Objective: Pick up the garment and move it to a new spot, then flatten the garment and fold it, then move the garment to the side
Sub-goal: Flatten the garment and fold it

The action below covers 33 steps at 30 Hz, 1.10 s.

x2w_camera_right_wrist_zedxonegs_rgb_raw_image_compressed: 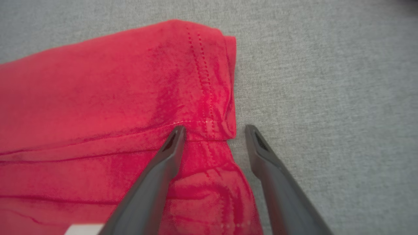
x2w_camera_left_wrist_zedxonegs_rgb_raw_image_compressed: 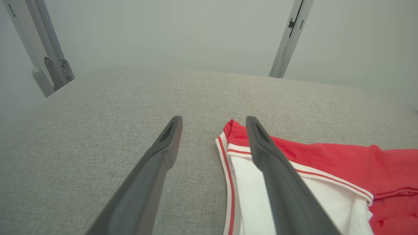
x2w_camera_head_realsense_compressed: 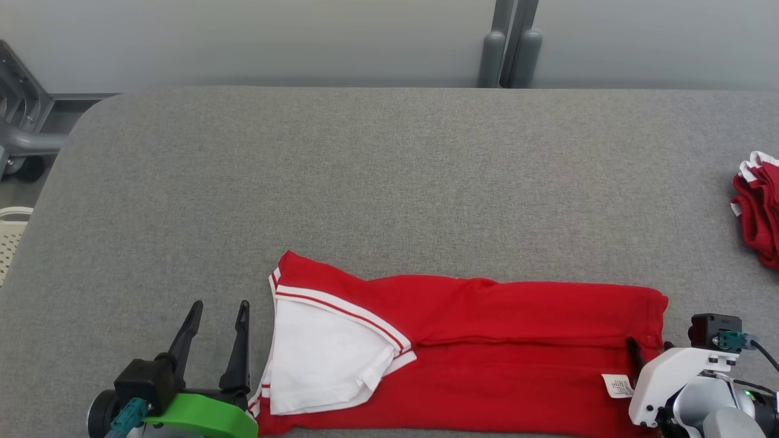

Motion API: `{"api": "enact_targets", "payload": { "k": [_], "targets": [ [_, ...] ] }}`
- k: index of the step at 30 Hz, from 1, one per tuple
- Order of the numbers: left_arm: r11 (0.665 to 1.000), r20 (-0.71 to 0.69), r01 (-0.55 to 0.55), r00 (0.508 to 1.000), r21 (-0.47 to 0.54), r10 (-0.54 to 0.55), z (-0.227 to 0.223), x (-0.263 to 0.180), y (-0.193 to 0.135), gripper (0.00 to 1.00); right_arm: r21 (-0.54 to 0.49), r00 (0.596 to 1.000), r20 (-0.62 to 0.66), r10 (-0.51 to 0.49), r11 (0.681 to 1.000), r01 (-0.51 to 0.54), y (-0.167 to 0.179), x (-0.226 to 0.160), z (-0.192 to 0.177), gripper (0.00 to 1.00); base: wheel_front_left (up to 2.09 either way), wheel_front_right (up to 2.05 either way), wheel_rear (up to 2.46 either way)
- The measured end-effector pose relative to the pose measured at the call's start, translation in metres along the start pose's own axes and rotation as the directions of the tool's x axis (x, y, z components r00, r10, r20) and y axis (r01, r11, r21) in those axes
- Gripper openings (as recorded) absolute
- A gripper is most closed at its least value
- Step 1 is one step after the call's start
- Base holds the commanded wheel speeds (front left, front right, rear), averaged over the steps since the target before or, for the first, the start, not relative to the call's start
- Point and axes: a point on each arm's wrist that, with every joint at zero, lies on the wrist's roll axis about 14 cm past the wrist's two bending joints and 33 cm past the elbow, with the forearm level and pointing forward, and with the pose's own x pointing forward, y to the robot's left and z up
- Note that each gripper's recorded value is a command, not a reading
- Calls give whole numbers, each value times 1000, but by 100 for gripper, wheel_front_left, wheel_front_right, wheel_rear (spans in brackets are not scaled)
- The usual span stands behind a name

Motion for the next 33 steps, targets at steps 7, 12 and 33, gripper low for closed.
{"api": "enact_targets", "payload": {
  "k": [7,12,33],
  "targets": [
    [1000,-12,12,1000,-8,-13,-4,-3,-3,100,-7,998,-50,45,999,-45,16,4,-9,0,0,0,0],
    [1000,-14,10,1000,-13,-10,-4,-3,-2,100,-2,998,-38,46,999,-47,16,3,-7,0,0,0,0],
    [999,4,38,999,-18,-38,1,1,-12,100,14,945,138,-297,955,298,-96,-52,71,0,0,0,0]
  ]
}}
